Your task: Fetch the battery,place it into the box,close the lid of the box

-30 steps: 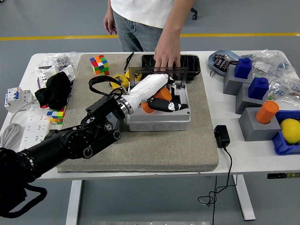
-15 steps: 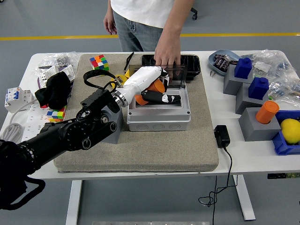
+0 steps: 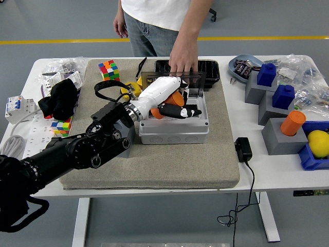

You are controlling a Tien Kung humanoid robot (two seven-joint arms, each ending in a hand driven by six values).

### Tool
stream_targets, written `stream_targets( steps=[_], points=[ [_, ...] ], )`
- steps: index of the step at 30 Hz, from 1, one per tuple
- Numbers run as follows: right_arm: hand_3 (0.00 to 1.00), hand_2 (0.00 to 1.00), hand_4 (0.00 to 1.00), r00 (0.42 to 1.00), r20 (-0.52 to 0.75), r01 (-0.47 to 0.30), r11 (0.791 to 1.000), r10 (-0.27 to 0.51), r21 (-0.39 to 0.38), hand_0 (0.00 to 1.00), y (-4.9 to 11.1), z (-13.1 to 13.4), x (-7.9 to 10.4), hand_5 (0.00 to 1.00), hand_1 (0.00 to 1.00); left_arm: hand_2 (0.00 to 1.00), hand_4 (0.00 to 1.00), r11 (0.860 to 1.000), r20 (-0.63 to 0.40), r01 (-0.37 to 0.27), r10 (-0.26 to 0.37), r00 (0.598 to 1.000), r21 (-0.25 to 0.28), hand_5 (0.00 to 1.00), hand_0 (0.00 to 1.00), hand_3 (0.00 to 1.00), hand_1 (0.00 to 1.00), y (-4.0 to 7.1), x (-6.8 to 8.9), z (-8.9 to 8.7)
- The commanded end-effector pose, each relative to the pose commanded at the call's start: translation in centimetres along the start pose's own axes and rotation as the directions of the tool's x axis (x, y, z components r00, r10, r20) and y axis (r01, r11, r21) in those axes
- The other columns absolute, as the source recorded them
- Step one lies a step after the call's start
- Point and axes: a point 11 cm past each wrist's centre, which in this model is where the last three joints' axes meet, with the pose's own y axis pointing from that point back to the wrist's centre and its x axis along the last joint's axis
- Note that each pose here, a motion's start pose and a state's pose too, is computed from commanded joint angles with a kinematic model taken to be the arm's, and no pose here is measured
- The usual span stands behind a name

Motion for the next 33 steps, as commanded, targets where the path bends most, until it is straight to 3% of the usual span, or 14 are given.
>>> stream_targets(
  steps=[2,7,8,13,14,19,20,23,27,31,33],
  points=[
    [0.816,0.844,0.998,1.0,0.001,0.0,1.0,0.0,0.0,0.998,0.0,0.0,0.0,0.998,0.914,0.075,0.924,1.0,0.007,0.006,-0.006,1.0,0.005,0.5,0.07,0.073,0.057,0.1,-0.1,-0.2],
    [0.816,0.844,0.998,1.0,0.0,0.0,1.0,0.0,0.0,0.998,0.0,-0.1,0.0,0.998,0.914,0.075,0.924,1.0,0.017,0.024,-0.025,1.0,0.001,0.5,0.07,0.073,0.057,-0.1,-0.2,-0.1],
    [0.816,0.843,0.998,1.0,0.0,0.0,1.0,0.0,0.0,0.998,0.0,-0.1,0.0,0.998,0.914,0.31,0.998,1.0,0.02,0.028,-0.028,0.999,-0.001,0.572,0.205,0.338,0.368,-0.1,-0.2,0.0],
    [0.816,0.843,0.998,1.0,0.001,0.001,1.0,-0.001,0.005,0.998,0.0,-0.3,0.0,0.998,0.914,0.31,0.998,0.998,0.02,0.056,-0.056,0.998,-0.004,0.572,0.205,0.338,0.368,-0.1,-0.4,0.1],
    [0.816,0.843,0.998,1.0,0.001,0.002,1.0,-0.002,0.006,0.998,0.0,-0.3,0.0,0.998,0.912,0.526,0.998,0.998,0.022,0.062,-0.062,0.998,-0.007,0.609,0.477,0.498,0.559,-0.2,-0.5,0.2],
    [0.816,0.843,0.998,1.0,0.001,0.004,1.0,-0.004,0.003,0.998,0.0,-0.3,-0.1,0.998,0.912,0.526,0.998,0.996,0.012,0.091,-0.091,0.996,-0.008,0.609,0.477,0.498,0.559,-0.4,-0.7,0.6],
    [0.815,0.843,0.998,1.0,0.001,0.005,1.0,-0.005,0.003,0.998,0.0,-0.3,-0.1,0.998,0.913,0.612,0.998,0.995,0.013,0.096,-0.096,0.995,-0.01,0.613,0.733,0.556,0.666,-0.4,-0.7,0.7],
    [0.815,0.843,0.998,1.0,0.002,0.006,1.0,-0.006,0.003,0.998,0.0,-0.3,-0.1,0.998,0.913,0.612,0.998,0.994,0.004,0.109,-0.109,0.994,-0.02,0.613,0.733,0.556,0.666,-0.7,-0.7,1.3],
    [0.815,0.842,0.998,1.0,0.003,0.008,1.0,-0.008,0.002,0.998,0.0,-0.2,-0.2,0.998,0.913,0.635,0.998,0.987,-0.013,0.143,-0.144,0.99,-0.069,0.592,0.748,0.57,0.684,-1.3,-0.8,3.7],
    [0.815,0.842,0.998,1.0,0.005,0.01,1.0,-0.01,0.002,0.998,0.0,-0.2,-0.2,0.998,0.913,0.635,0.998,0.967,-0.085,0.228,-0.238,0.968,-0.114,0.592,0.748,0.57,0.684,-1.8,-0.9,7.2],
    [0.815,0.84,0.998,1.0,0.007,0.012,1.0,-0.012,0.005,0.998,0.0,-0.3,-0.3,0.998,0.911,0.641,0.998,0.953,-0.148,0.271,-0.289,0.946,-0.132,0.639,0.72,0.587,0.676,-1.8,-0.9,9.0]
  ],
)
